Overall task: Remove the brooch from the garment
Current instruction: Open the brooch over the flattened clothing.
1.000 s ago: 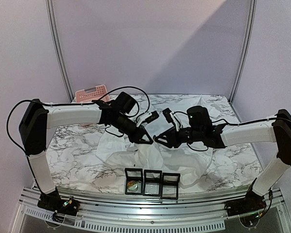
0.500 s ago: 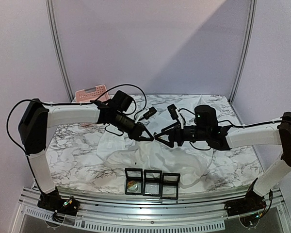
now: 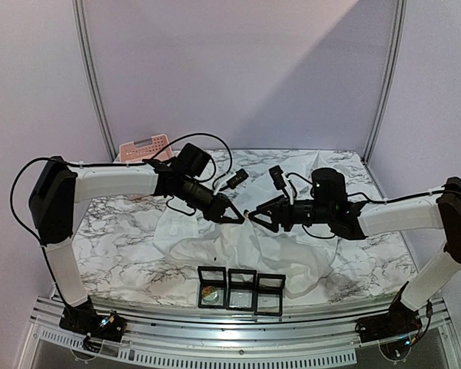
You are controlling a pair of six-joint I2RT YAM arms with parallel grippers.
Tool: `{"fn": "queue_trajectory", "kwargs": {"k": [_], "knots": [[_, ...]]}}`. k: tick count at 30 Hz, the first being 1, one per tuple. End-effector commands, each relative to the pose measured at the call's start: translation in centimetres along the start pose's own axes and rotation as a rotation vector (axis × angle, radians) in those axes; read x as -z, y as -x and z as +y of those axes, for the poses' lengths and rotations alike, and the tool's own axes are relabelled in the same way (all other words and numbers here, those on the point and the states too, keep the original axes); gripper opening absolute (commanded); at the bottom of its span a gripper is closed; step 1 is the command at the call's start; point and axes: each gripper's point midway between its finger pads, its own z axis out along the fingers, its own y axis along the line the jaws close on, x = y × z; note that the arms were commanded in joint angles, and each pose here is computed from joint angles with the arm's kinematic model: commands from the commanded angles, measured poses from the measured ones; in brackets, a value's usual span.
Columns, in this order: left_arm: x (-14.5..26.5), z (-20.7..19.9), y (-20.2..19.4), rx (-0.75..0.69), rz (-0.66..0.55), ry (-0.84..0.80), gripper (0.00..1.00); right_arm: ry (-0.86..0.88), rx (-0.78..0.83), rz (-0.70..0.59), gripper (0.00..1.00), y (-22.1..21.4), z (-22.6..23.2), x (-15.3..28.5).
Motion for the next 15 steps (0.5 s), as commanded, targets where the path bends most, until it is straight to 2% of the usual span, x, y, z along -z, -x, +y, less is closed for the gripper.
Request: {"fn": "queue_trajectory", "kwargs": {"k": [1,10,15], "knots": [[1.4,-1.2,1.1,-0.03,-0.042,-0.018,0.0,0.009,-0.03,0.025,0.59,-1.3,-0.6,-0.6],[1.5,-1.3,1.1,-0.031,-0.043,-0.016,0.0,0.004,-0.042,0.043,0.53,-1.6,-1.2,-1.2],[1.4,-1.3,1.1,-0.03,-0.042,-0.016,0.0,0.023,-0.051,0.061,0.44,-2.1,-1.3,-1.8]]}}
